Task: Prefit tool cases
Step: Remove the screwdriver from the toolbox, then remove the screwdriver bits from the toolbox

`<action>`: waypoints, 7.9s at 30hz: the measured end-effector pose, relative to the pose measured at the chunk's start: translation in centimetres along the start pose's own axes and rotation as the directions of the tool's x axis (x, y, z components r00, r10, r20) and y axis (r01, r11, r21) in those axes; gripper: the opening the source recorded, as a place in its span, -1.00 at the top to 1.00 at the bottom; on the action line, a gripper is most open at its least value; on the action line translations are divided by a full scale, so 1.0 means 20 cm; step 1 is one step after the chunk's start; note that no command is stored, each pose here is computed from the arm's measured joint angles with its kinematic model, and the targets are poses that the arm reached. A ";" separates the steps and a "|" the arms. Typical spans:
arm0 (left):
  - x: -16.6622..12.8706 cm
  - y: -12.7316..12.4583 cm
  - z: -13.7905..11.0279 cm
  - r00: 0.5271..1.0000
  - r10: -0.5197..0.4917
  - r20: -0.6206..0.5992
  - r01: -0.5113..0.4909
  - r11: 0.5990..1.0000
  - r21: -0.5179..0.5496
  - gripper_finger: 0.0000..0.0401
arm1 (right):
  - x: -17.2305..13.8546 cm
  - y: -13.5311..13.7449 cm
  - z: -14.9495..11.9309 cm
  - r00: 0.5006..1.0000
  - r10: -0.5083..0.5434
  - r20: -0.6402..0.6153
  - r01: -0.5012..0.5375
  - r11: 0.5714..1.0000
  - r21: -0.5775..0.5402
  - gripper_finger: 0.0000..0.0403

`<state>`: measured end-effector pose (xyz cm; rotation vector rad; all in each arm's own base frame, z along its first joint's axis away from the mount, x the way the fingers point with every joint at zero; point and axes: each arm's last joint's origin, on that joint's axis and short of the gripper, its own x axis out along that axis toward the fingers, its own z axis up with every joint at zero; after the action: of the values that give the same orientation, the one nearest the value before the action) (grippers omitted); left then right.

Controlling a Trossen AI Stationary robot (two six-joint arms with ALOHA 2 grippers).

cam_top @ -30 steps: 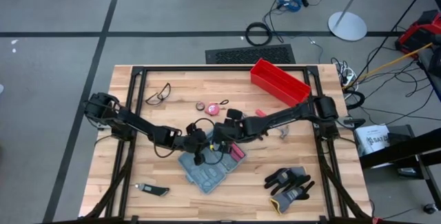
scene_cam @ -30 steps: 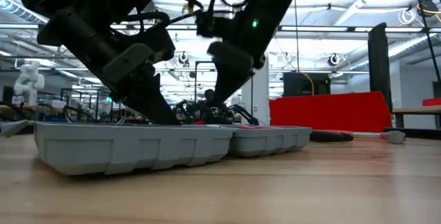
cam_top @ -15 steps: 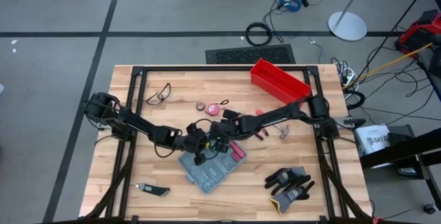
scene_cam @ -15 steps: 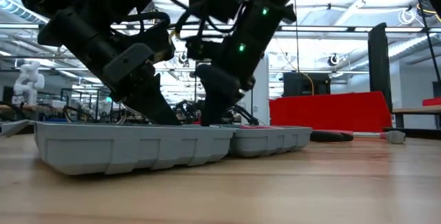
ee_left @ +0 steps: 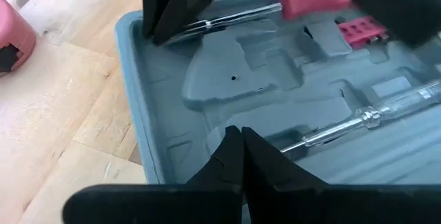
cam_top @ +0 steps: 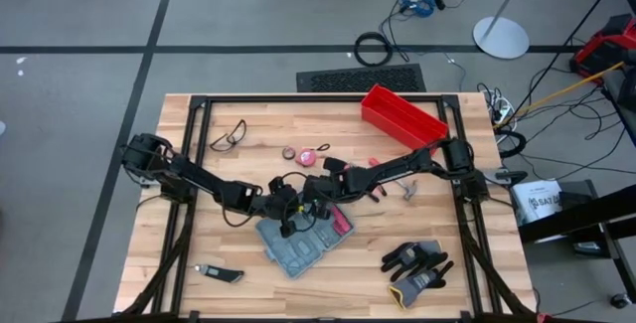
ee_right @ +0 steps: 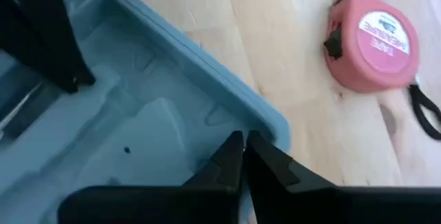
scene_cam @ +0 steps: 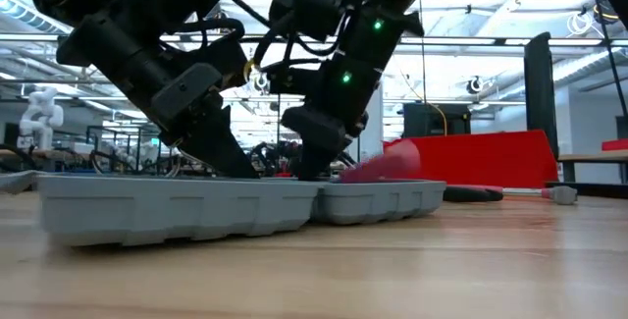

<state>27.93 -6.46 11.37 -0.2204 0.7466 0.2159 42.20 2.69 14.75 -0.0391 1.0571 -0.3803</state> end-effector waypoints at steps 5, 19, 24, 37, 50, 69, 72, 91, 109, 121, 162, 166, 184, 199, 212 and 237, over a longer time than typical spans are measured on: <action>0.00 0.00 -0.01 1.000 -0.001 -0.006 0.001 1.000 0.002 0.99 | -0.13 -0.03 0.06 0.998 -0.034 0.048 0.033 0.999 0.009 0.99; 0.00 0.00 -0.01 1.000 0.000 -0.013 0.000 1.000 0.004 0.99 | -0.10 0.02 0.04 0.998 0.056 0.022 -0.055 0.998 -0.035 0.71; 0.00 0.00 -0.01 1.000 -0.001 -0.014 0.001 1.000 0.004 0.99 | -0.03 0.04 0.01 0.998 0.060 -0.016 -0.060 0.998 -0.006 0.51; 0.00 0.00 -0.01 1.000 0.014 -0.005 -0.014 1.000 0.004 0.99 | 0.01 0.02 -0.04 0.992 -0.104 -0.072 0.100 0.993 -0.061 0.47; 0.01 0.00 -0.02 1.000 0.011 -0.012 -0.011 1.000 0.007 0.99 | -0.02 0.04 -0.06 0.985 -0.147 -0.086 0.134 0.981 -0.142 0.96; 0.06 0.00 -0.05 1.000 -0.015 -0.027 0.015 1.000 0.006 0.99 | -0.41 0.12 -0.07 0.962 0.228 -0.150 -0.223 0.973 0.054 0.80; 0.06 0.00 -0.05 1.000 -0.015 -0.026 0.015 1.000 0.006 0.99 | -0.38 0.17 -0.10 0.958 0.222 -0.182 -0.219 0.975 0.041 0.75; 0.06 0.00 -0.05 1.000 -0.011 -0.023 0.012 1.000 0.014 0.99 | -0.22 0.13 -0.09 0.980 0.102 -0.168 -0.105 0.995 -0.004 0.27; 0.06 -0.02 -0.05 1.000 -0.008 -0.019 0.009 1.000 0.027 0.99 | 0.03 0.06 -0.09 0.981 -0.023 -0.190 0.046 0.992 0.115 0.26; 0.06 -0.02 -0.05 1.000 -0.011 -0.016 0.012 0.999 0.032 0.99 | 0.04 0.06 -0.11 0.979 -0.056 -0.195 0.066 0.997 0.042 0.70; 0.06 -0.04 -0.07 1.000 -0.020 -0.024 0.021 0.999 0.036 0.99 | -0.17 0.42 -0.07 0.921 0.074 -0.383 -0.112 0.990 -0.080 1.00; 0.10 -0.05 -0.08 1.000 -0.025 -0.005 0.026 0.999 0.042 0.99 | -0.17 0.40 -0.12 0.899 -0.034 -0.437 -0.002 0.997 -0.082 1.00; 0.15 -0.04 -0.07 0.995 -0.102 0.009 0.101 0.994 0.043 0.99 | -0.42 0.34 -0.12 0.848 -0.336 -0.409 0.326 0.940 -0.097 1.00; 0.07 -0.07 -0.05 0.979 -0.202 -0.033 0.204 0.977 0.055 0.99 | -0.55 0.31 -0.06 0.905 -0.165 -0.393 0.180 0.984 0.001 1.00; 0.06 -0.07 -0.05 0.981 -0.188 -0.047 0.189 0.981 0.032 0.99 | -0.53 0.41 -0.01 0.891 0.197 -0.408 -0.145 0.977 0.153 0.60; 0.06 -0.06 -0.06 0.984 -0.174 -0.046 0.175 0.984 0.033 0.99 | -0.25 0.48 -0.25 0.856 0.339 -0.390 -0.250 0.932 0.261 0.32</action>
<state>28.40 -7.87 9.94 -0.2546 0.7691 0.0307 38.58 14.04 14.46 0.4061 1.4331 -0.2142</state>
